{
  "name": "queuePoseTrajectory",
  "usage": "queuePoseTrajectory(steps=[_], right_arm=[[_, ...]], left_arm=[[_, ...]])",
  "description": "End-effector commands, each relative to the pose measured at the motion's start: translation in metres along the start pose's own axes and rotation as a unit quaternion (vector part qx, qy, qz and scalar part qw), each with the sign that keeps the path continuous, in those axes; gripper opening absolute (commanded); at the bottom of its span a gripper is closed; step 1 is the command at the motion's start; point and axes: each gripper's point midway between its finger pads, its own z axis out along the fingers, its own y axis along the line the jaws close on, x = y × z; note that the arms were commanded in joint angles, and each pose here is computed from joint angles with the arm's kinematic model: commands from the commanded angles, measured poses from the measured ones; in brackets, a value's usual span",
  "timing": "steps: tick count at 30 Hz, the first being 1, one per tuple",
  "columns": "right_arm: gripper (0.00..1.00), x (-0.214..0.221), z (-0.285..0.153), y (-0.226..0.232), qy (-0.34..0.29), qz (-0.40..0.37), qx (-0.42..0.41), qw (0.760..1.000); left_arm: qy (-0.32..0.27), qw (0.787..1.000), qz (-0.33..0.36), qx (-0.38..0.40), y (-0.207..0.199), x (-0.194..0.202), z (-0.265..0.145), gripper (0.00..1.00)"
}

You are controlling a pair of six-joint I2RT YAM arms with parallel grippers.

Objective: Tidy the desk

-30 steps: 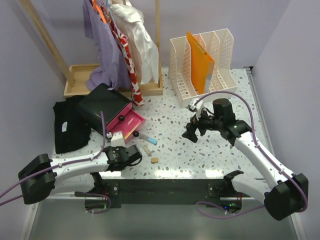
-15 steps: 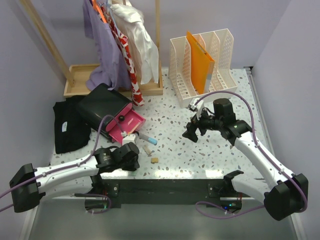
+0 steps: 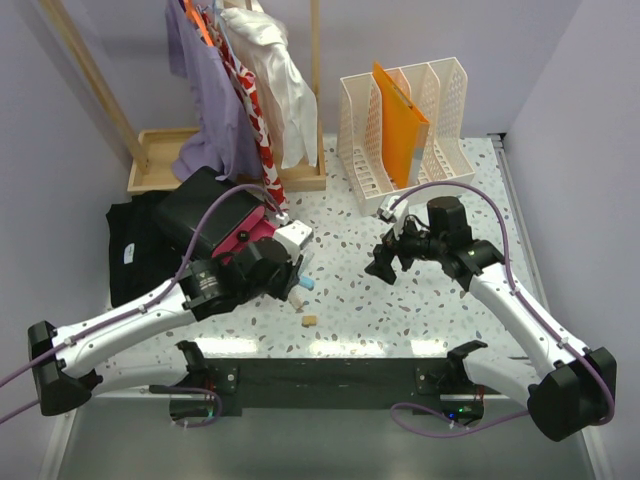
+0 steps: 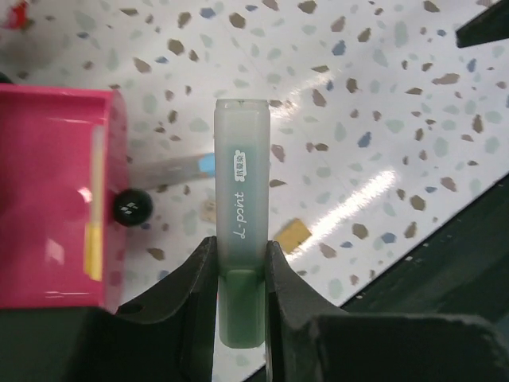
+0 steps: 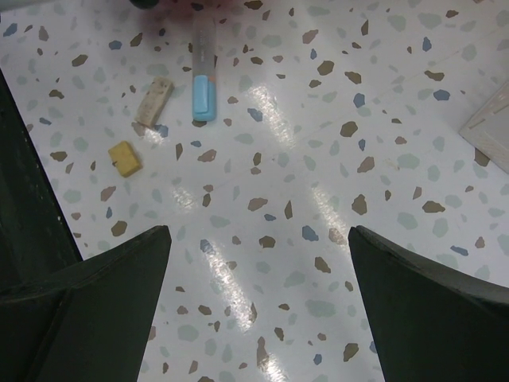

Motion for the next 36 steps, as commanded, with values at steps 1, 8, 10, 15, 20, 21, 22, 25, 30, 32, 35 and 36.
queuePoseTrajectory(steps=[1,8,10,15,20,21,22,25,30,32,35,36], right_arm=[[0.99,-0.016,-0.005,-0.001,-0.027,-0.011,0.005,1.0],[0.99,-0.016,-0.005,-0.001,-0.028,-0.01,0.002,1.0],[0.99,-0.015,-0.005,0.0,-0.027,-0.01,0.001,1.0],[0.99,-0.015,-0.004,-0.001,-0.027,-0.009,0.002,1.0],[0.99,-0.013,-0.003,-0.002,-0.024,-0.007,0.002,1.0],[0.99,-0.013,-0.003,-0.002,-0.023,-0.007,0.001,1.0],[0.99,-0.012,-0.002,-0.002,-0.022,-0.006,0.0,1.0],[0.99,-0.011,-0.001,-0.003,-0.02,-0.009,0.0,1.0],[0.99,-0.007,0.0,0.007,-0.017,-0.027,-0.032,0.999],[0.99,-0.003,0.0,0.016,-0.017,-0.046,-0.061,0.997],[0.99,0.007,0.003,0.025,-0.017,-0.072,-0.095,0.993],[0.99,0.009,0.004,0.033,-0.022,-0.078,-0.118,0.99]], left_arm=[[-0.035,0.987,0.129,-0.094,0.049,-0.038,-0.008,0.0],[-0.054,0.968,0.162,-0.185,0.109,-0.058,-0.004,0.0],[-0.055,0.961,0.175,-0.205,0.12,-0.057,0.001,0.0],[-0.032,0.955,0.189,-0.228,0.14,-0.041,0.018,0.0],[-0.012,0.948,0.185,-0.257,0.159,-0.022,0.029,0.16],[-0.013,0.947,0.181,-0.266,0.162,-0.019,0.028,0.31],[-0.015,0.944,0.177,-0.278,0.165,-0.017,0.028,0.41],[-0.024,0.936,0.165,-0.31,0.175,-0.01,0.025,0.66],[-0.043,0.944,0.14,-0.296,0.17,-0.009,0.022,0.7],[-0.053,0.947,0.133,-0.287,0.167,-0.008,0.019,0.71],[-0.076,0.953,0.116,-0.268,0.161,-0.008,0.011,0.71],[-0.085,0.955,0.106,-0.263,0.159,-0.008,0.009,0.71]])
